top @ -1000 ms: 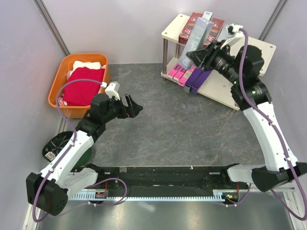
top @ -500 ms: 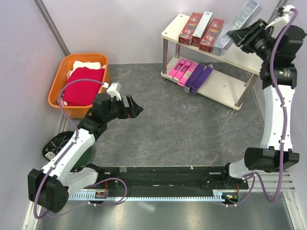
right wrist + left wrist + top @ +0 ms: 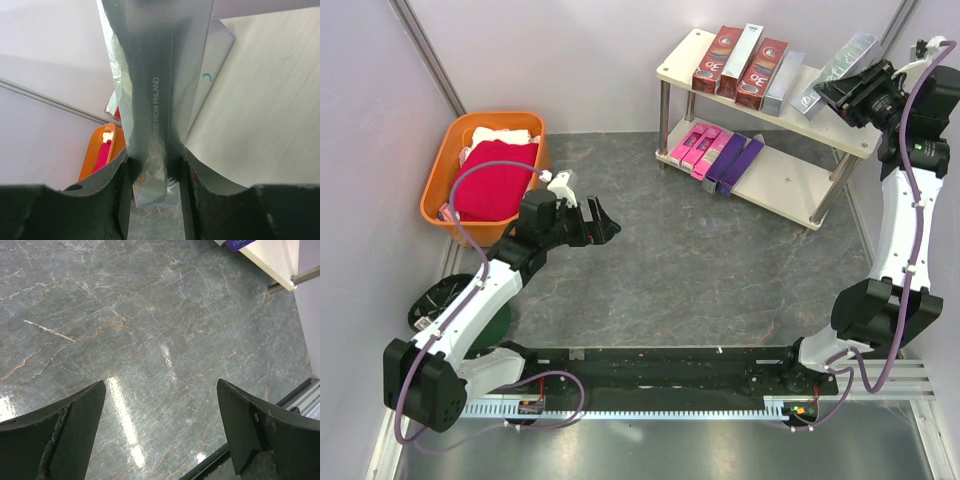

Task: Place and organize the toothpastes onto the shelf

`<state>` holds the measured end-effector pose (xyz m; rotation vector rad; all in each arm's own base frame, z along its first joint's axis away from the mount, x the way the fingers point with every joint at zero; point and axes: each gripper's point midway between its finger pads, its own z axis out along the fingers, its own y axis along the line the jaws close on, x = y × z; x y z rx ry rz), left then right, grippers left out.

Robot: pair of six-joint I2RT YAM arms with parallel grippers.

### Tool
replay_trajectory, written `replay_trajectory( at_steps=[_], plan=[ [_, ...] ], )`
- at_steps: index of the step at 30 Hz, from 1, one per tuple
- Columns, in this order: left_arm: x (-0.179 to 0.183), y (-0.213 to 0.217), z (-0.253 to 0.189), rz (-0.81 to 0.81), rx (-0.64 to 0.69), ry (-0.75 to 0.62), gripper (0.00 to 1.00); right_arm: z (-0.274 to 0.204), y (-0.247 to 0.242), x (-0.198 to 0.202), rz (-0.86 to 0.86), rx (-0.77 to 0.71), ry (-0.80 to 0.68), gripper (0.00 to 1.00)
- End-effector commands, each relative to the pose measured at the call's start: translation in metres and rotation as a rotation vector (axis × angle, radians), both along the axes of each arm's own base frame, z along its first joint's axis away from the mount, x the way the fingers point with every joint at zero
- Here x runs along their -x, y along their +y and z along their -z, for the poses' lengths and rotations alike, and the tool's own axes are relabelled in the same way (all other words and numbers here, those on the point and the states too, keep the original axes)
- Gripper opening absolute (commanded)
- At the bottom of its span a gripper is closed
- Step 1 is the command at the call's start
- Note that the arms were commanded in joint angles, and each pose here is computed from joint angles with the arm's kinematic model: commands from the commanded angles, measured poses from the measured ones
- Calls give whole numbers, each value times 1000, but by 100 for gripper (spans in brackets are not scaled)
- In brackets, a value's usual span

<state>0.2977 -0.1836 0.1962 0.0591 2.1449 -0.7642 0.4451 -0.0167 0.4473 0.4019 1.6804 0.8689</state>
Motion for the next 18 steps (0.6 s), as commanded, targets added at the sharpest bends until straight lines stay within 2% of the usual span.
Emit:
replay_trajectory(
  at_steps=[1, 14, 17, 18],
  plan=[
    [-4, -7, -13, 44, 3, -30, 100, 1, 2, -8, -41, -6, -19, 33],
    [-8, -9, 2, 52, -15, 16, 100, 43, -1, -41, -98, -57, 71, 42],
    [-8, -10, 2, 55, -14, 18, 100, 52, 4, -45, -126, -63, 93, 46],
    [-8, -10, 3, 55, -15, 21, 100, 54, 4, -45, -126, -60, 100, 53]
  ],
)
